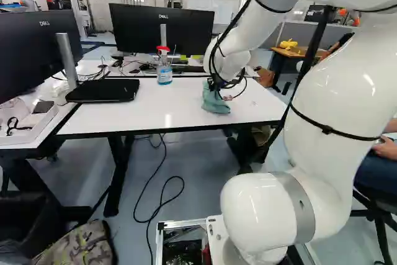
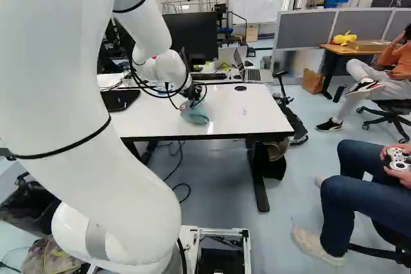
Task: Clean the table with the green towel
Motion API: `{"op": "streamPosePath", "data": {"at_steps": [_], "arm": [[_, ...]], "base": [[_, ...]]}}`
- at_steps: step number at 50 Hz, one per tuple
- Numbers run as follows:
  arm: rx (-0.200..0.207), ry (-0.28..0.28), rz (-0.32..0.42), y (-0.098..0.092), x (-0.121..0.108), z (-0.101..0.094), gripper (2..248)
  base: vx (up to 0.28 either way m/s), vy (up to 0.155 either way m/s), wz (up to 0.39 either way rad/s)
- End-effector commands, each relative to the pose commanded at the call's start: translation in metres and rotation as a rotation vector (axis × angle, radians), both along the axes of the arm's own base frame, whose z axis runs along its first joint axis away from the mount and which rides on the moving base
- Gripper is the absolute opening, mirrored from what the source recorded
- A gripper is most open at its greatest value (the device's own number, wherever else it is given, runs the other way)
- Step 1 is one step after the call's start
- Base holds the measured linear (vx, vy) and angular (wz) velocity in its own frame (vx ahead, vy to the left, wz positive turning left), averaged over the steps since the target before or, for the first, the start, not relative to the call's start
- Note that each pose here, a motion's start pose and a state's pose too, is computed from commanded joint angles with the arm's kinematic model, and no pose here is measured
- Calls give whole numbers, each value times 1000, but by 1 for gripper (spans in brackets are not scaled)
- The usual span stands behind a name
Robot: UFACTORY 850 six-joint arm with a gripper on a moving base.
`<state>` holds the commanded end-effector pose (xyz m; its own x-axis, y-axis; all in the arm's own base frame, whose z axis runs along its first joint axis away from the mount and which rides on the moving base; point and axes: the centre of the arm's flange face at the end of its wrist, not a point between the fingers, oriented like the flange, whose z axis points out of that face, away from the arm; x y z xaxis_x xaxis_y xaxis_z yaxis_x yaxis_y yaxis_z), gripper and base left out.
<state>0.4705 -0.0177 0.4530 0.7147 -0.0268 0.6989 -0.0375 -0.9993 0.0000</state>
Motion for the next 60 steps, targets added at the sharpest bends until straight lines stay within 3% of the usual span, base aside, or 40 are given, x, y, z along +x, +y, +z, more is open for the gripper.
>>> {"op": "streamPosePath", "data": {"at_steps": [28, 60], "arm": [[-3, -41, -95, -44, -9, 3, 38], [-7, -48, -204, -95, -15, 3, 38]], "base": [[0, 0, 0], [0, 0, 0]]}}
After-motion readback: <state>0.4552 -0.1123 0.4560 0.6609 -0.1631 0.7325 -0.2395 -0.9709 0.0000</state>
